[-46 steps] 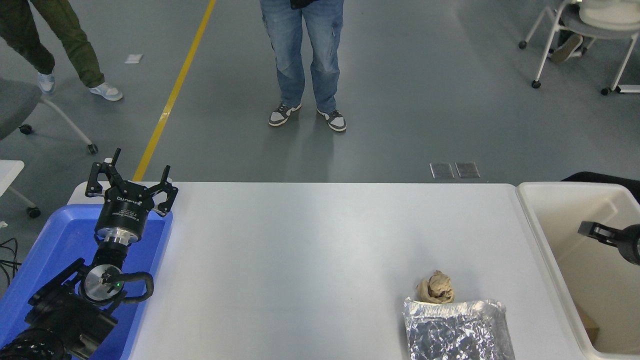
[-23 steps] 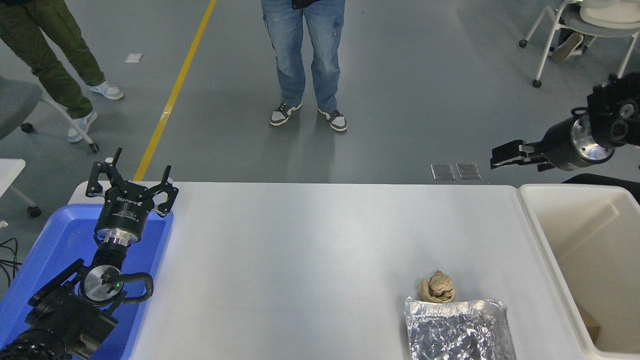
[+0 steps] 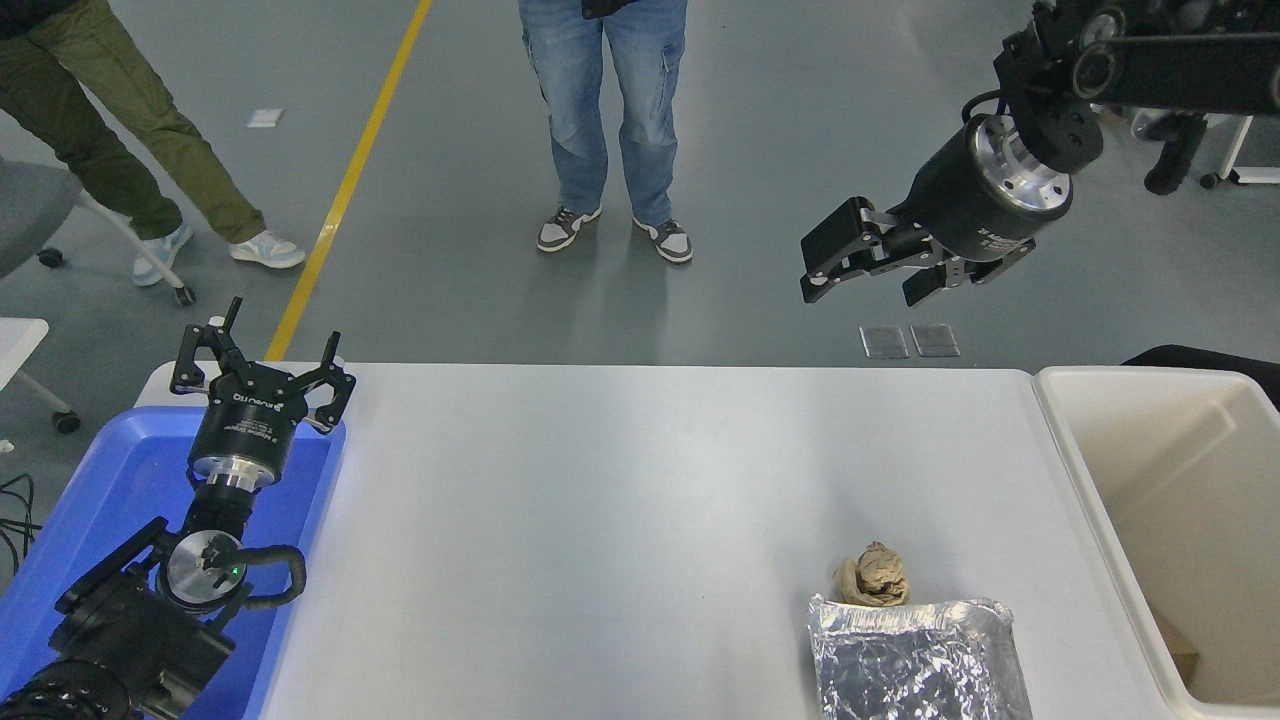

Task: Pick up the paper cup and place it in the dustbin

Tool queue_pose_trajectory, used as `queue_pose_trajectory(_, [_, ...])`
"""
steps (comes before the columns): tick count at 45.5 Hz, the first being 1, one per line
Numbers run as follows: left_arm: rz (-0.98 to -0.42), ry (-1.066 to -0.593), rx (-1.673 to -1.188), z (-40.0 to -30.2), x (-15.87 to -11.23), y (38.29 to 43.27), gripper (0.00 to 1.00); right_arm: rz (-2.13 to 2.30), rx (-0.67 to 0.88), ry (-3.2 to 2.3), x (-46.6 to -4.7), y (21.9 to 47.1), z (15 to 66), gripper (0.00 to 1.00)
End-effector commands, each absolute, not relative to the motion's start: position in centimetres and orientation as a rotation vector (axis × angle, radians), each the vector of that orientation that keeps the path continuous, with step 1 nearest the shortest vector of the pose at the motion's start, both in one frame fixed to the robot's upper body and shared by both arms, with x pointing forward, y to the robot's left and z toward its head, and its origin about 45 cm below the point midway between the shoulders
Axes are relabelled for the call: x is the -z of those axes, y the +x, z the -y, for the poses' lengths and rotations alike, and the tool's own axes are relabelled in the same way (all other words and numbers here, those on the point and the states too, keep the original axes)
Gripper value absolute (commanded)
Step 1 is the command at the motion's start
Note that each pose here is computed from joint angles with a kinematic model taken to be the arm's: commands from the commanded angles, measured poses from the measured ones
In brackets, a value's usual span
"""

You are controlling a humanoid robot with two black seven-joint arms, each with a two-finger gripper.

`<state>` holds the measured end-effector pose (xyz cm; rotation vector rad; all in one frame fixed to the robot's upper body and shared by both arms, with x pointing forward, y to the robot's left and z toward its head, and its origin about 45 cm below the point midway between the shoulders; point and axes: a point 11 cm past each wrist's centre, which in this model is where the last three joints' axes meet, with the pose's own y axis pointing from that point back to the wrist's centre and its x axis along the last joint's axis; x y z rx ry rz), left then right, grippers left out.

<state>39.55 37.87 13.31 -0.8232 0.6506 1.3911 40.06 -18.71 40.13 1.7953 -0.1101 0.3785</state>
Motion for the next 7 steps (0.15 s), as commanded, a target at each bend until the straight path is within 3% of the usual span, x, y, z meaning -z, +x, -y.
queue_pose_trajectory(1, [-0.652,-0.824,-1.393,-37.84,-13.26,39.54,1.0,0.065,-0.39,1.81,-41.47,38.58,16.83,1.0])
queue_pose_trajectory(7, [-0.651,-0.825,-1.393,-37.86,-13.28,39.55,1.0,0.061,-0.4,1.826,-41.7,38.52,16.34,1.0])
